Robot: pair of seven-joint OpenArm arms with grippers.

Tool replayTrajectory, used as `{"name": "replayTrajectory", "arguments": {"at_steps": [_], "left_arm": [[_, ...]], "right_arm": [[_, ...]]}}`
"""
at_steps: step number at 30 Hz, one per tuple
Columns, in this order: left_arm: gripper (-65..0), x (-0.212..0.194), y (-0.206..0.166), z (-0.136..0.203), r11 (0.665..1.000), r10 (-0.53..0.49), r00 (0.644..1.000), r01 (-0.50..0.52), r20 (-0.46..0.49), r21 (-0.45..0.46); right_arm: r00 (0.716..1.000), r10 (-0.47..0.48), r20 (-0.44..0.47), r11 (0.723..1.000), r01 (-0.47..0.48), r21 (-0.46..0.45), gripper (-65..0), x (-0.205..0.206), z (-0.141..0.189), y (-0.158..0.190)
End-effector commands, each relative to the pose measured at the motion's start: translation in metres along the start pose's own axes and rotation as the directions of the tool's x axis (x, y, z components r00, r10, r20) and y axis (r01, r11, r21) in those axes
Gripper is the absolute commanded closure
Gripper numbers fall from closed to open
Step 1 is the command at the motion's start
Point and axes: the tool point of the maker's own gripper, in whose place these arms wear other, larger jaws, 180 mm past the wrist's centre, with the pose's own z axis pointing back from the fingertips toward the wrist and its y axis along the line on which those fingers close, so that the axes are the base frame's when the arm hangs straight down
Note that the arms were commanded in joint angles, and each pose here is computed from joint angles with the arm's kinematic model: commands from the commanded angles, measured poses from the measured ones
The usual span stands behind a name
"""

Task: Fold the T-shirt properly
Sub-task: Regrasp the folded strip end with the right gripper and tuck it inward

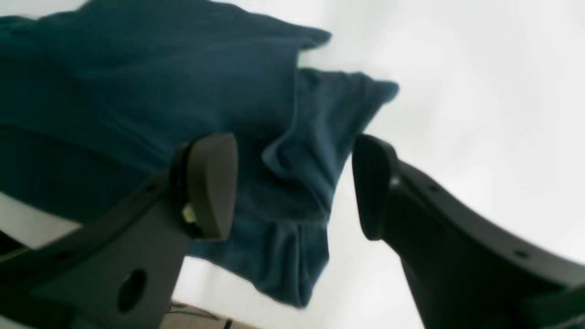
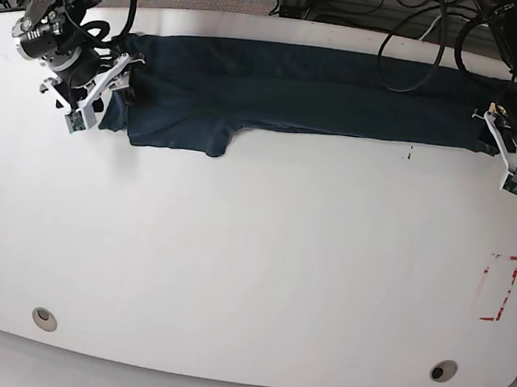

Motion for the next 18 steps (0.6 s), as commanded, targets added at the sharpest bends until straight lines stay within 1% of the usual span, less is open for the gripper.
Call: {"name": "replayTrajectory", "arguments": {"at_steps": [1, 3, 6, 9, 12, 15, 18], "left_arm": [[-40.8, 0.007, 0.012, 0.005, 0.999, 0.011, 1.0, -0.011, 0.024, 0.035], [-40.8, 0.003, 0.005, 0.001, 1.0, 0.022, 1.0, -0.022, 0.013, 0.015], [-40.8, -0.007, -0.003, -0.009, 0.999, 0.044, 0.999, -0.044, -0.017, -0.021], [-40.8, -0.022, -0.009, -0.02, 0.996, 0.062, 0.996, -0.066, -0.066, -0.054], [-40.8, -0.036, -0.017, -0.03, 0.992, 0.077, 0.991, -0.087, -0.111, -0.088], [-40.8, -0.055, -0.026, -0.032, 0.989, 0.074, 0.985, -0.092, -0.155, -0.112], [-40.8, -0.059, -0.031, -0.036, 0.986, 0.079, 0.985, -0.099, -0.15, -0.131]], "right_arm": [[0.998, 0.004, 0.058, 1.0, -0.005, 0.019, -37.6, 0.018, -0.004, 0.004], [0.999, 0.001, 0.045, 1.0, -0.001, -0.002, -37.7, 0.02, -0.009, -0.004], [0.999, 0.0, 0.046, 0.999, 0.001, -0.034, -37.7, 0.032, -0.019, -0.016], [1.0, -0.019, 0.023, 0.998, 0.02, -0.055, -37.7, 0.036, -0.03, -0.029], [0.999, -0.038, 0.006, 0.998, 0.038, -0.046, -37.7, 0.044, -0.046, -0.038], [0.999, -0.038, -0.029, 0.999, 0.037, -0.036, -37.7, 0.039, -0.052, -0.045], [0.998, -0.051, -0.045, 0.999, 0.051, 0.0, -37.7, 0.042, -0.065, -0.044]]}}
